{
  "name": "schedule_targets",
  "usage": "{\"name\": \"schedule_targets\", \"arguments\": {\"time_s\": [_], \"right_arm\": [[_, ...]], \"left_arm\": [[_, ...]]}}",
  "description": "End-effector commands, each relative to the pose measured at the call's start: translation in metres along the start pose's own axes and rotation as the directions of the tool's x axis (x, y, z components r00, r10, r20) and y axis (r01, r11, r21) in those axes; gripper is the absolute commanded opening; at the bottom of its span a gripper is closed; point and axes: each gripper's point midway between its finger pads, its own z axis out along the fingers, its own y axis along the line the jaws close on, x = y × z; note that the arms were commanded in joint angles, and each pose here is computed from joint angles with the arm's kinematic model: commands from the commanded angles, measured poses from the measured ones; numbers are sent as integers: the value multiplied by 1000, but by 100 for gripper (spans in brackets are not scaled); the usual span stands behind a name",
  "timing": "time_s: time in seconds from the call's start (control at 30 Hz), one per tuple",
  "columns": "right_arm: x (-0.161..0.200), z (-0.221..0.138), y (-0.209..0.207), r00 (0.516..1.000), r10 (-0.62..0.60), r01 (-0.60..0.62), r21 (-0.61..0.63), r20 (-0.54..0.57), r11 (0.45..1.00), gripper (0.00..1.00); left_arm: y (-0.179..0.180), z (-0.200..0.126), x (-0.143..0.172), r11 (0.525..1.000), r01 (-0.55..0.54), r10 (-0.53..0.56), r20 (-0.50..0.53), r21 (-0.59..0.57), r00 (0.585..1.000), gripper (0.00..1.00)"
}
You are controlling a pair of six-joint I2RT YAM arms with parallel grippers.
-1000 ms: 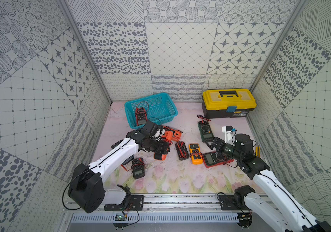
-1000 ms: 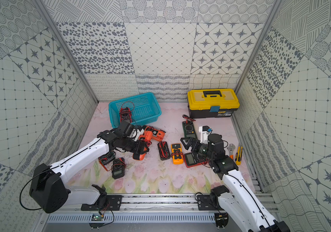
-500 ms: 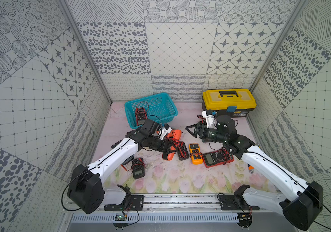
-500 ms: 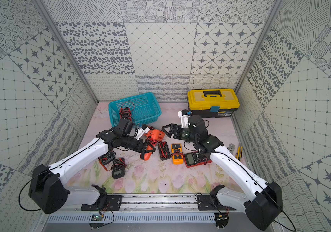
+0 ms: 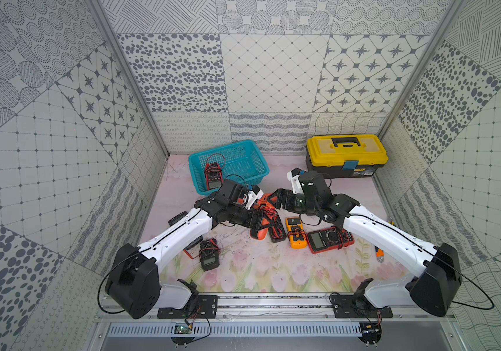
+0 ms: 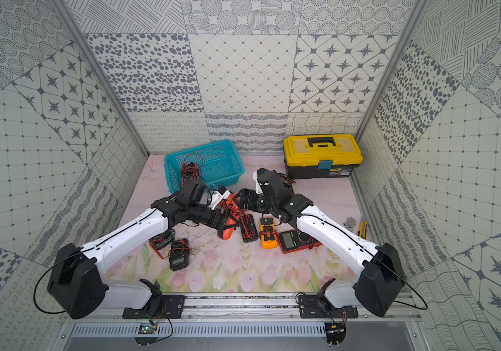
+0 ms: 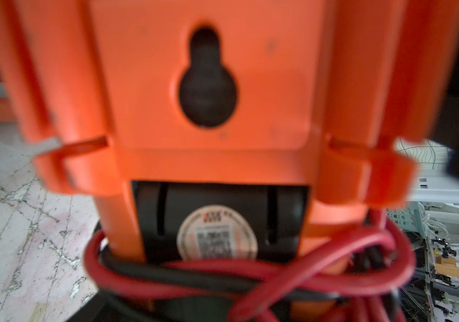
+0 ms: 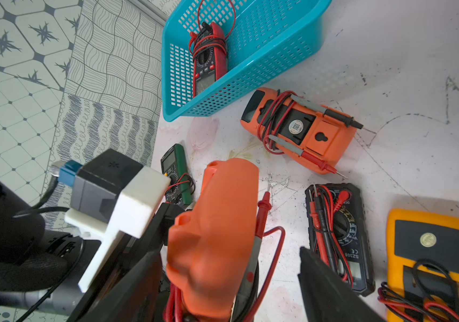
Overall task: Put the multimeter into the basket
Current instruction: Pick up the multimeter from the center of the board.
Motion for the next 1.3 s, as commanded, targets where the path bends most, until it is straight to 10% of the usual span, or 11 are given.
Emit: {"name": "schedule_targets", "arguments": {"time_s": [0.0, 0.23, 0.5, 0.57, 0.63, 0.7, 0.9, 1.27], "right_arm": [[-7, 4, 16, 1000, -10, 11, -26, 23, 1000, 79], [-4, 16, 16, 1000, -14, 14, -17, 9, 1000, 64], [-7, 20, 15, 1000, -2, 1, 19, 13, 1000, 10], [-8, 19, 13, 1000, 7, -8, 44, 23, 999, 0], [-11, 14, 7, 998, 25, -30, 90, 50, 995, 0], [-16, 7, -1, 995, 48, -60, 134, 90, 989, 0], [-31, -7, -20, 976, 111, -158, 262, 185, 952, 0], [-48, -8, -22, 943, 188, -267, 285, 274, 921, 0]], "left_arm": [[-17, -1, -32, 993, -91, 82, 121, 69, 989, 0], [-23, 1, -32, 989, -100, 87, 118, 106, 989, 0], [-20, 3, -33, 991, -98, 87, 122, 88, 989, 0], [-16, 3, -34, 994, -91, 82, 128, 68, 988, 32], [-13, 1, -36, 995, -91, 85, 143, 36, 986, 75], [-9, -5, -37, 995, -99, 98, 169, -5, 981, 89], [3, -39, -40, 949, -161, 240, 292, -270, 926, 91], [-30, -17, -35, 655, -343, 627, 231, -673, 744, 91]]}}
